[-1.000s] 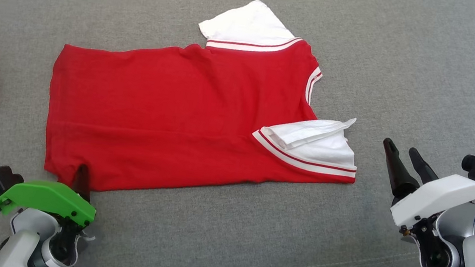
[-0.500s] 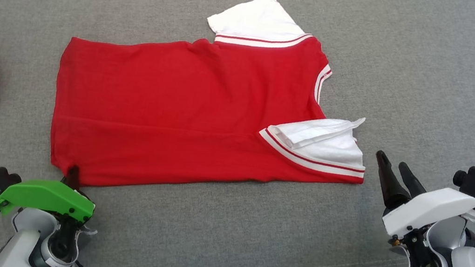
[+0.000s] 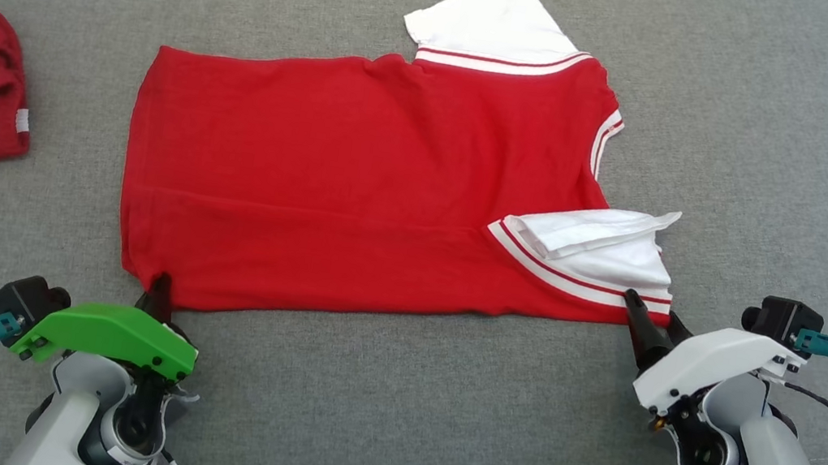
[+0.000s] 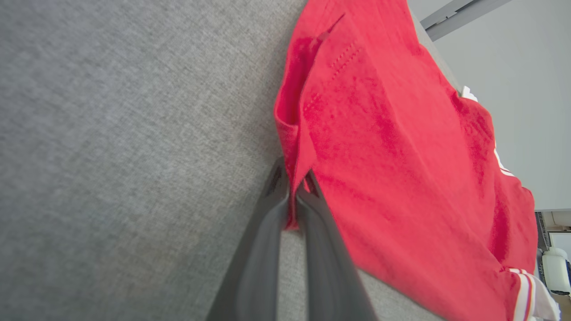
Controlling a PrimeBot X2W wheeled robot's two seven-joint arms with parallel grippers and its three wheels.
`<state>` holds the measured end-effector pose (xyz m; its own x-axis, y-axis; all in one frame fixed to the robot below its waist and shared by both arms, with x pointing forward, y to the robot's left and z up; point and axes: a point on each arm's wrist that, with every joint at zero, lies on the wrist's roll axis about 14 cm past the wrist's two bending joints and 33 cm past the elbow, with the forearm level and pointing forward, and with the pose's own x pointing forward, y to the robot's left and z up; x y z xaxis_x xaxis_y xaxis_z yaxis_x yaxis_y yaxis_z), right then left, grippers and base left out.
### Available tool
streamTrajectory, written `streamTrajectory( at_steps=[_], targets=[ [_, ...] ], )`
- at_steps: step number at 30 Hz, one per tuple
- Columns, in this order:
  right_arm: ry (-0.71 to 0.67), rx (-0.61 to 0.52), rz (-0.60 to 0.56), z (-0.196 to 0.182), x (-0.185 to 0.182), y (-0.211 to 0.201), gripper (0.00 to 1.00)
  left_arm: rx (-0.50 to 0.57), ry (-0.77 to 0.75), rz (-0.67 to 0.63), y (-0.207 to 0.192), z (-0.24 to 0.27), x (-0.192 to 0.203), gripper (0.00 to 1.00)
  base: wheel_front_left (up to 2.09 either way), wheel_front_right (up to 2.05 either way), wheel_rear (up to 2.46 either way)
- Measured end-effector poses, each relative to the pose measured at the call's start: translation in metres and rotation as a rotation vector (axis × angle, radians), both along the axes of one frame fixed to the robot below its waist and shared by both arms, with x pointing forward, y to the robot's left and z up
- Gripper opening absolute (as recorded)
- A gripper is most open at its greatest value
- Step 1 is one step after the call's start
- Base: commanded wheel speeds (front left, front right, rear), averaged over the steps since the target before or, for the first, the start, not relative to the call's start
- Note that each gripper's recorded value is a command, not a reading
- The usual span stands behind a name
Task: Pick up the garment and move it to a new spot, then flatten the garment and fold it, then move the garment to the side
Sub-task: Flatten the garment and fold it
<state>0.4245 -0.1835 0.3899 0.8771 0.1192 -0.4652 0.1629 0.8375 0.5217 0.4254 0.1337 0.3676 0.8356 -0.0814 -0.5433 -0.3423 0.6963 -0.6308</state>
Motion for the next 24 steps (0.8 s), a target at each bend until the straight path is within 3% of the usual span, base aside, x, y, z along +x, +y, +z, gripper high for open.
streamTrajectory(
  at_steps=[2,3,4,7,16,24],
  targets=[
    [0.011,0.002,0.012,-0.004,0.005,0.005,1.0,0.001,-0.002,-0.001,0.0,0.001,0.0,0.0,0.0,0.0,0.0],
    [0.013,0.006,0.015,-0.005,0.007,0.007,0.85,0.001,-0.004,0.0,0.0,0.001,0.0,0.0,0.0,0.0,0.0],
    [0.014,0.01,0.017,-0.005,0.009,0.009,0.49,0.0,-0.006,0.002,0.001,0.002,0.0,0.0,0.0,0.0,0.0],
    [0.002,0.022,0.02,-0.003,0.016,0.013,0.0,-0.001,-0.018,0.004,0.002,0.005,0.001,0.0,0.0,0.0,0.0],
    [-0.07,0.06,-0.005,0.028,0.026,-0.014,0.0,-0.025,-0.077,-0.02,-0.007,0.023,-0.006,0.0,0.0,0.0,0.0],
    [-0.022,0.06,-0.04,0.019,-0.008,-0.046,0.0,-0.02,-0.053,-0.05,-0.011,0.02,-0.042,0.0,0.0,0.0,0.0]
  ],
)
